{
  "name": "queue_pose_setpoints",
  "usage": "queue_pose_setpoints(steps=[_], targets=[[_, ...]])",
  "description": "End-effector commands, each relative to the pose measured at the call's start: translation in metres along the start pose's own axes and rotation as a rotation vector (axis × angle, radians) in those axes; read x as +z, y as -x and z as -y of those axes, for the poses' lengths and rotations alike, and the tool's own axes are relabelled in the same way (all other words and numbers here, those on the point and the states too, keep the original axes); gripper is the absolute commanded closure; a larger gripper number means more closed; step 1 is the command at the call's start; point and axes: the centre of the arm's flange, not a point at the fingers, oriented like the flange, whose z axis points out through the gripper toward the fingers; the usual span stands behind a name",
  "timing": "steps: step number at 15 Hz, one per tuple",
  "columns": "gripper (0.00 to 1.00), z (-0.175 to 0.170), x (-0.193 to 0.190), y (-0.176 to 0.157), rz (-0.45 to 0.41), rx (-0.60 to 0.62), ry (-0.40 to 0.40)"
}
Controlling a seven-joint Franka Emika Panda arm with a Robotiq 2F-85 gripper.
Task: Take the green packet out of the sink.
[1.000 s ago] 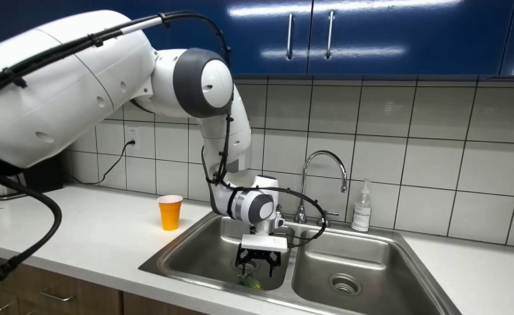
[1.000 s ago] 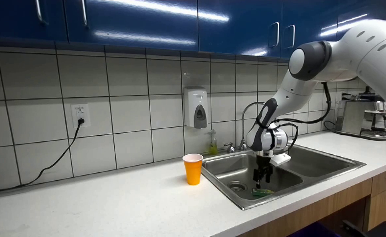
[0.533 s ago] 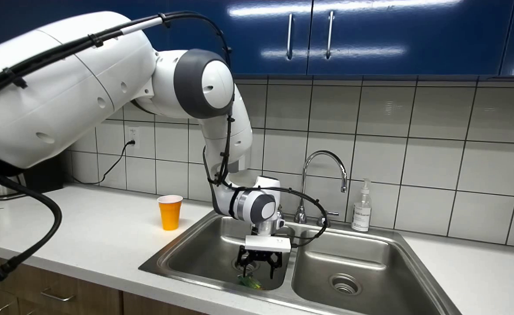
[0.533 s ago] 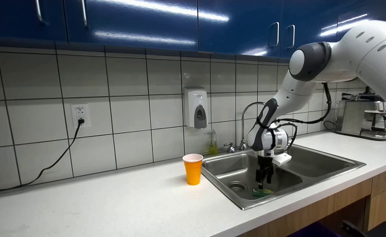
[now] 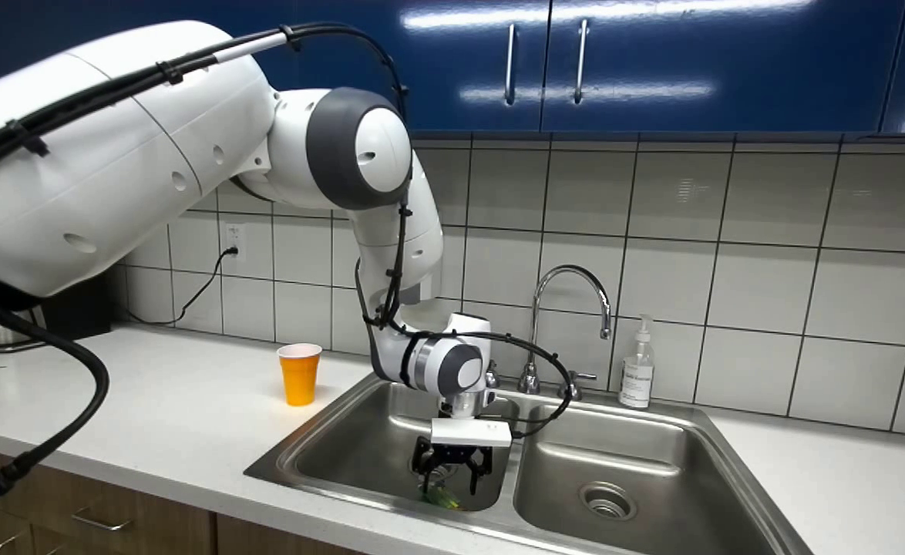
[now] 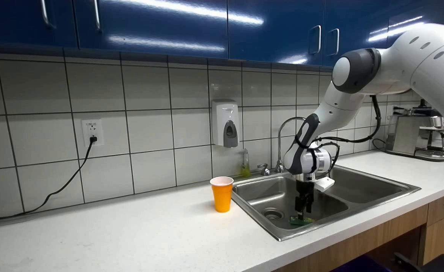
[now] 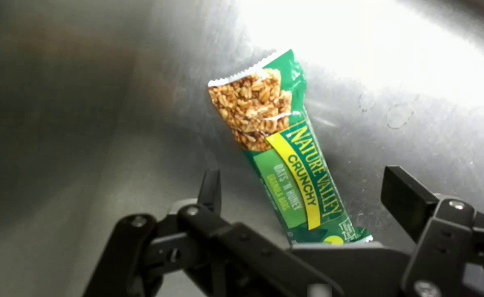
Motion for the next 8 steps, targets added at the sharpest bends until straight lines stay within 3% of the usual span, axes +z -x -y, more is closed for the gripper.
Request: queue_pose_setpoints(steps=[1,8], targets=[[0.00,0.001,0.002,0.002,0.021,-0.057,-0.021],[0.00,0.009,0.014,-0.008,0.029,-0.085,-0.027]])
